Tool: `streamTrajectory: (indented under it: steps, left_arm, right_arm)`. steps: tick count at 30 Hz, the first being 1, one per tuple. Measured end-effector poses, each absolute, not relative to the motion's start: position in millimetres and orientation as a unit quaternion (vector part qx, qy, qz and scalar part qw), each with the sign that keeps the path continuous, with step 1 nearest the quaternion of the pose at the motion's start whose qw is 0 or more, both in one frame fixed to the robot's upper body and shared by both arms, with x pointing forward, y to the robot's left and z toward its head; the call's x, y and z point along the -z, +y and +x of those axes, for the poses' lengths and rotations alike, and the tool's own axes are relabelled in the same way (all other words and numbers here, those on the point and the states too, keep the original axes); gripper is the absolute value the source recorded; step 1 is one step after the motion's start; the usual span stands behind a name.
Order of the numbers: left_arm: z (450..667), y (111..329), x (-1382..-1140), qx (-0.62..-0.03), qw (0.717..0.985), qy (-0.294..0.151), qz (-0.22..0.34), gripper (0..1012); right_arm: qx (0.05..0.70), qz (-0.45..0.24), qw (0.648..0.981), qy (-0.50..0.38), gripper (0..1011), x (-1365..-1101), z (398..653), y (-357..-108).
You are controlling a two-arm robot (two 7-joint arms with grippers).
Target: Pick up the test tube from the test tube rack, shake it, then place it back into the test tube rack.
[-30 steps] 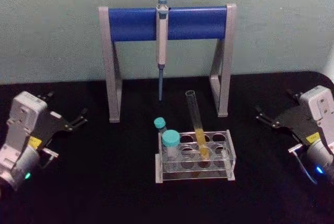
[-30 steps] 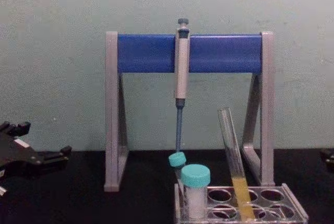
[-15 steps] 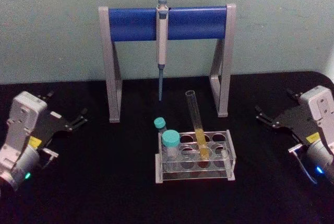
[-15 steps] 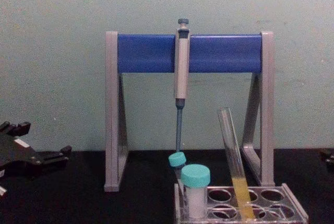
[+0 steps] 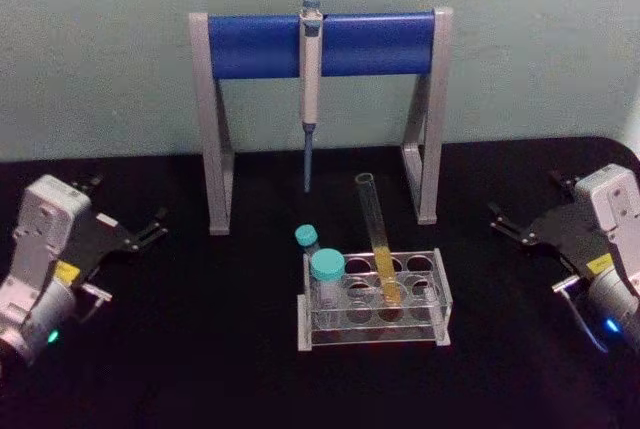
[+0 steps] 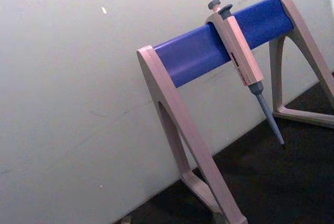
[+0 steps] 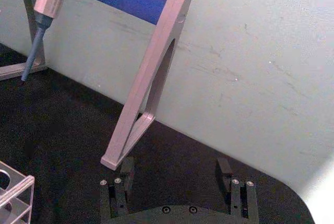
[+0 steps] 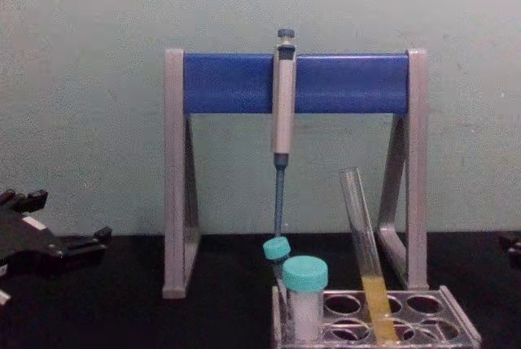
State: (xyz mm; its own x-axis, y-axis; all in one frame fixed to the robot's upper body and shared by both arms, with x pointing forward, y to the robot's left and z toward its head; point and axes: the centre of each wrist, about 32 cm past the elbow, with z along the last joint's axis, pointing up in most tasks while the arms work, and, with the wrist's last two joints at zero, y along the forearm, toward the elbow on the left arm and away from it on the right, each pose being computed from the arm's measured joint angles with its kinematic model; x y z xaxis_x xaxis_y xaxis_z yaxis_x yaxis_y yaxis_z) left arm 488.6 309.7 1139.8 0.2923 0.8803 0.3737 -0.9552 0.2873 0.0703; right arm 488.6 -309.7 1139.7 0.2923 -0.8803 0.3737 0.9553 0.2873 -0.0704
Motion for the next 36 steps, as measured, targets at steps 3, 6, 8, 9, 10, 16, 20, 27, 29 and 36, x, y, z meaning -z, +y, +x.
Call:
streamTrajectory:
  steps: [3,6,8,9,10,16,20,27,29,36]
  left_arm:
    - [488.6,309.7,-1139.8,-0.58,0.791,-0.132,0.141,1001]
    - [488.6,309.7,-1139.8,-0.58,0.791,-0.132,0.141,1001]
    - [488.6,309.7,-1139.8,-0.58,0.791,-0.132,0.141,1001]
    - [488.6,309.7,-1139.8,-0.58,0.791,-0.132,0.141,1001]
    - [488.6,309.7,-1139.8,-0.58,0.791,-0.132,0.141,1001]
    - [488.6,309.7,-1139.8,-0.58,0.791,-0.132,0.141,1001]
    - [488.6,309.7,-1139.8,-0.58,0.791,-0.132,0.142,1001]
    - [488.6,309.7,-1139.8,-0.58,0.791,-0.132,0.141,1001]
    - [488.6,309.7,-1139.8,-0.58,0.791,-0.132,0.141,1001]
    - [488.6,309.7,-1139.8,-0.58,0.791,-0.132,0.141,1001]
  right_arm:
    - [0.58,-0.142,0.791,-0.134,1000,-1140.2,488.2,-309.9]
    - [0.58,-0.137,0.791,-0.14,1000,-1141.9,486.6,-310.3]
    - [0.579,-0.129,0.792,-0.144,1000,-1143.8,485.6,-311.1]
    - [0.579,-0.129,0.792,-0.144,1000,-1143.8,485.6,-311.1]
    - [0.576,-0.123,0.795,-0.147,1000,-1145.4,484.8,-311.2]
    - [0.554,-0.096,0.812,-0.155,1000,-1153.3,483.4,-309.0]
    - [0.533,-0.074,0.828,-0.158,1000,-1159.3,483.1,-305.2]
    - [0.49,-0.042,0.856,-0.161,1000,-1167.9,484.3,-295.2]
    - [0.472,-0.033,0.866,-0.161,1000,-1170.2,485.2,-290.7]
    - [0.431,-0.017,0.89,-0.15,1000,-1172.3,488.5,-281.4]
